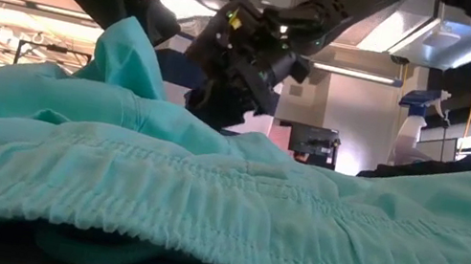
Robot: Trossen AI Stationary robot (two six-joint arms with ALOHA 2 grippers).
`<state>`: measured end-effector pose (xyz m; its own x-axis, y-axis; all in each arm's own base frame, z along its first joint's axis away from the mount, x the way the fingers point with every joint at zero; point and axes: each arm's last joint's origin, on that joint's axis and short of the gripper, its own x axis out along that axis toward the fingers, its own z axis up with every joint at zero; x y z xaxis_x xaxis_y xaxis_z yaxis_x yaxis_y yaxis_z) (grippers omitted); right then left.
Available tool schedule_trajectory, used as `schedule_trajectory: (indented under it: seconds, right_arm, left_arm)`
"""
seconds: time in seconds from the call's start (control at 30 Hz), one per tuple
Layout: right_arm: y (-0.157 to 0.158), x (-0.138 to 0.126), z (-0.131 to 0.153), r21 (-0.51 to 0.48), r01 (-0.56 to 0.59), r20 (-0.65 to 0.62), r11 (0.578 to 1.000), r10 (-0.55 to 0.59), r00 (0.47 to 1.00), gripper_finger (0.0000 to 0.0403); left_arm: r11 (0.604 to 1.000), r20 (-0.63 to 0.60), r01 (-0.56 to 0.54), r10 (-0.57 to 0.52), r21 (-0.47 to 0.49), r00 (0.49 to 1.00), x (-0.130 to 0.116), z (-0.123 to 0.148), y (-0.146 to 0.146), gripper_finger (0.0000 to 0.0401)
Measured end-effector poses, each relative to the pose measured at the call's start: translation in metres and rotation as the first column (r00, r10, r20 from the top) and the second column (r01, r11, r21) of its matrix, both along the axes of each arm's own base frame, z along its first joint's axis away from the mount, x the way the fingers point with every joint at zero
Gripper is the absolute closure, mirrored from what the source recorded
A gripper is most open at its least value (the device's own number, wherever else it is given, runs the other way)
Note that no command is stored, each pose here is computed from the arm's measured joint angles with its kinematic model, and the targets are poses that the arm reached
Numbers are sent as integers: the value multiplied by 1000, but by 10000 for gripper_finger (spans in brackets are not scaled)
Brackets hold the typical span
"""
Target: Fold Laundry from Bin
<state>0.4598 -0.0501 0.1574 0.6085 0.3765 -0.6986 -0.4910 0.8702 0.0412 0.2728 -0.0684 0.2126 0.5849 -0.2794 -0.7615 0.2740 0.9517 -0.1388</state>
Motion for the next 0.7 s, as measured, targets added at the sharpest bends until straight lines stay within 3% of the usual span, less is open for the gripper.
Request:
schedule_trajectory:
  seconds: [0.13, 0.43, 0.7]
  right_arm:
    - [0, -2, -5, -33, -13, -35, 999, 12, 999, 204]
    - [0, -3, -2, -13, -29, -33, 999, 29, 999, 329]
    - [1, -5, 3, -16, -45, -95, 999, 43, 995, 346]
  left_arm:
    - [1000, -2, -8, 8, -4, 1000, 0, 0, 0, 238]
    - [1000, -5, -19, 19, -9, 1000, 0, 0, 0, 238]
    - [1000, -5, -20, 20, -6, 1000, 0, 0, 0, 238]
